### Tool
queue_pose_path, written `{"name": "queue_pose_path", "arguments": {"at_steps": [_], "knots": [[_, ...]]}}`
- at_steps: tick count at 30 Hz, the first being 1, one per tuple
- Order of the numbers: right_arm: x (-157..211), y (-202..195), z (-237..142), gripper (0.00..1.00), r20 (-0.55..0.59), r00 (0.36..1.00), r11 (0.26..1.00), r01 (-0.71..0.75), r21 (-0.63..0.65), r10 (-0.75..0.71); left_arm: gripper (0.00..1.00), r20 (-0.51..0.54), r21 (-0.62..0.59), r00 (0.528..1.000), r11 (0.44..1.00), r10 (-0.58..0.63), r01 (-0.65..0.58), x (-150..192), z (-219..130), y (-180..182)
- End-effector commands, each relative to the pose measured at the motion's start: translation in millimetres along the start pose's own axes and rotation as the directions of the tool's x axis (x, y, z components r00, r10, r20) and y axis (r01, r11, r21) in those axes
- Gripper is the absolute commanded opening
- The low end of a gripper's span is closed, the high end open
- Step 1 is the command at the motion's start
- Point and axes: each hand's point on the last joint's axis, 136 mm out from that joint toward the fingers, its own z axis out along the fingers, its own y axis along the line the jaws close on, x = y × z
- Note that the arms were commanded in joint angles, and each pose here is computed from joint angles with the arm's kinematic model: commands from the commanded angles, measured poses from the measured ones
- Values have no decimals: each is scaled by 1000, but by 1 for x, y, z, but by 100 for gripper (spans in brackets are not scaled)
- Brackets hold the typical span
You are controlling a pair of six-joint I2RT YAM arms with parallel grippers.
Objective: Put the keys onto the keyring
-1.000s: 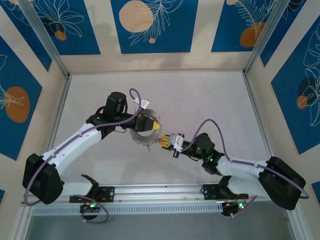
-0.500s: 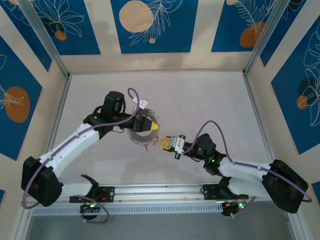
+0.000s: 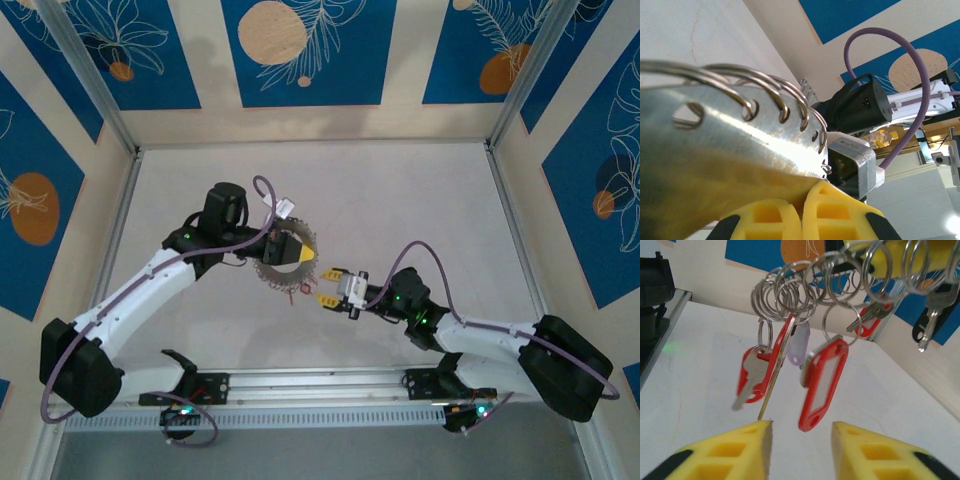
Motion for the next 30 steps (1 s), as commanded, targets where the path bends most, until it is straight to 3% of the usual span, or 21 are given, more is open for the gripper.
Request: {"name": "queue_pose_path", "arguments": {"at_steps": [1,8,15,25,28,30], "knots": [[-22,-13,6,32,70,997,998,19,56,-23,2,19,40,996,995,89,-90,-8,-10,-24],[-33,-18,17,39,121,993,997,-6,78,-4,1,25,35,996,996,81,-82,-9,-9,-22],[-39,-24,23,31,144,989,992,1,128,-20,2,24,28,996,996,80,-81,-7,-10,-21],[-43,-19,22,38,163,987,993,-12,115,-7,1,36,14,996,996,83,-83,-10,-11,-20],[-41,-12,22,35,161,987,997,-9,80,-5,1,36,15,996,996,86,-86,-10,-11,-19],[-40,-10,22,27,157,988,997,-7,71,-4,1,33,17,996,996,84,-85,-9,-11,-19]]}}
